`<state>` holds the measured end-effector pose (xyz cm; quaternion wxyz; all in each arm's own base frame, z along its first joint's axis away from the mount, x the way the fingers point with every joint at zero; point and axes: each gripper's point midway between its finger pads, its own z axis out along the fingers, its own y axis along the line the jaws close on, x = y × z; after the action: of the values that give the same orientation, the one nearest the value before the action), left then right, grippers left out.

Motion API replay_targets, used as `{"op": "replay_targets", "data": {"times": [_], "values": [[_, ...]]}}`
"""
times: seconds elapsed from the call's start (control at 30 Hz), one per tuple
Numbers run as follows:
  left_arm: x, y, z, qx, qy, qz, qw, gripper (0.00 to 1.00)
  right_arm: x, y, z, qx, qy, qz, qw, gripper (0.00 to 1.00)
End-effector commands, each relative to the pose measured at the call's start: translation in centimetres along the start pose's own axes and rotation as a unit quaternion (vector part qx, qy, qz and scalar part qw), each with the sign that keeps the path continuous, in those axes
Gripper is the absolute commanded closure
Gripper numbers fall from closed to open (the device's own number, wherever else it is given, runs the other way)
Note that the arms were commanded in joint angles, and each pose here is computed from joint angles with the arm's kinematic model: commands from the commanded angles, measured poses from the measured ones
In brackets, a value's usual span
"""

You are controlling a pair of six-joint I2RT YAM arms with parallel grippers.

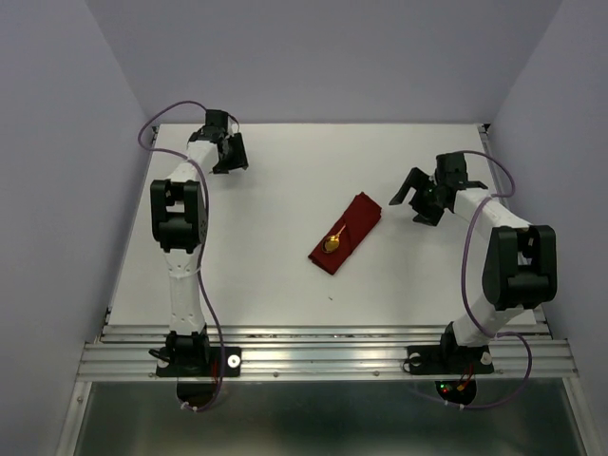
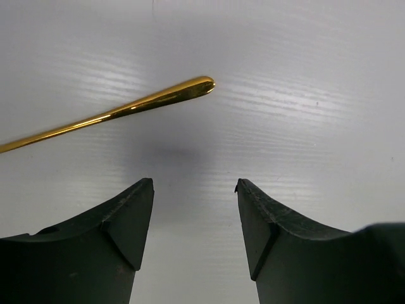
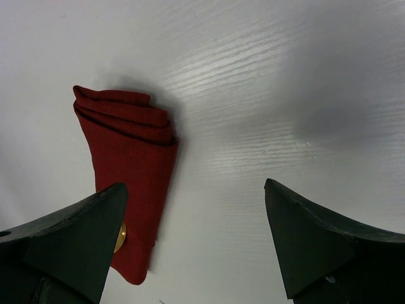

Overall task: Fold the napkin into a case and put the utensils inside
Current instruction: Move the fork to the corner of the board.

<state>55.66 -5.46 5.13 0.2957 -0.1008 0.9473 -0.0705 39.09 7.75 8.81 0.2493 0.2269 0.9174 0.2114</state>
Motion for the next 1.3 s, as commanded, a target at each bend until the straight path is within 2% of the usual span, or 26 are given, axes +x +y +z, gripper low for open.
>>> {"op": "replay_targets", "data": {"times": [0.0, 0.17, 0.4, 0.5, 0.57, 0.63, 0.67, 0.7, 0.73, 0.77, 0.83, 0.87, 0.97, 1.0, 1.17, 1.27], "values": [[-6.7, 1.7, -4.5, -0.037, -0.095, 0.012, 0.995, 0.33, -0.4, 0.8, 0.1, -0.005, -0.008, -0.011, 1.000, 0.05], [-10.5, 5.5, -3.8, -0.076, -0.135, -0.018, 0.988, 0.32, 0.0, 0.8, 0.5, 0.000, -0.001, -0.015, 1.000, 0.06], [-10.7, 8.5, 0.5, -0.078, -0.118, -0.032, 0.989, 0.29, 0.6, 0.8, 0.5, 0.005, 0.011, -0.021, 1.000, 0.05], [-8.3, 8.8, 2.7, -0.052, -0.075, -0.046, 0.995, 0.29, 0.9, 1.0, 0.7, 0.003, 0.014, -0.022, 1.000, 0.06], [-7.4, 8.7, 2.9, -0.045, -0.063, -0.051, 0.996, 0.29, 0.9, 1.1, 0.8, 0.000, 0.015, -0.019, 1.000, 0.05], [-4.7, 8.8, 3.3, -0.042, -0.035, -0.055, 0.997, 0.32, 1.2, 1.5, 1.0, -0.006, 0.019, -0.023, 1.000, 0.05], [-5.6, 8.6, 2.4, -0.039, -0.047, -0.054, 0.997, 0.32, 1.3, 1.5, 1.0, -0.005, 0.020, -0.022, 1.000, 0.05], [-3.8, 8.8, 2.7, -0.042, -0.027, -0.057, 0.997, 0.34, 1.5, 1.8, 1.1, -0.008, 0.022, -0.026, 0.999, 0.05], [-4.3, 8.5, 1.4, -0.039, -0.037, -0.060, 0.997, 0.35, 1.5, 1.8, 1.1, -0.007, 0.022, -0.026, 0.999, 0.05], [-2.6, 8.5, 1.6, -0.039, -0.023, -0.062, 0.997, 0.37, 1.7, 2.2, 1.1, -0.011, 0.023, -0.029, 0.999, 0.05], [-2.5, 8.2, 0.1, -0.030, -0.029, -0.066, 0.997, 0.37, 1.6, 2.2, 1.2, -0.011, 0.023, -0.030, 0.999, 0.05], [-0.6, 8.3, 0.4, -0.030, -0.014, -0.069, 0.997, 0.38, 1.9, 2.4, 1.2, -0.013, 0.026, -0.032, 0.999, 0.05], [0.3, 7.5, -0.9, -0.017, -0.014, -0.073, 0.997, 0.39, 2.3, 2.6, 1.1, -0.015, 0.025, -0.035, 0.999, 0.05], [2.0, 7.4, -0.7, -0.020, 0.003, -0.072, 0.997, 0.39, 2.5, 2.5, 1.0, -0.015, 0.025, -0.034, 0.999, 0.05], [4.1, 6.0, -2.2, -0.014, 0.012, -0.054, 0.998, 0.40, 2.8, 2.5, 0.8, -0.020, 0.026, -0.035, 0.999, 0.05], [6.8, 5.1, -2.7, -0.008, 0.032, -0.049, 0.998, 0.40, 2.9, 3.0, 0.6, -0.026, 0.025, -0.040, 0.999, 0.05]]}}
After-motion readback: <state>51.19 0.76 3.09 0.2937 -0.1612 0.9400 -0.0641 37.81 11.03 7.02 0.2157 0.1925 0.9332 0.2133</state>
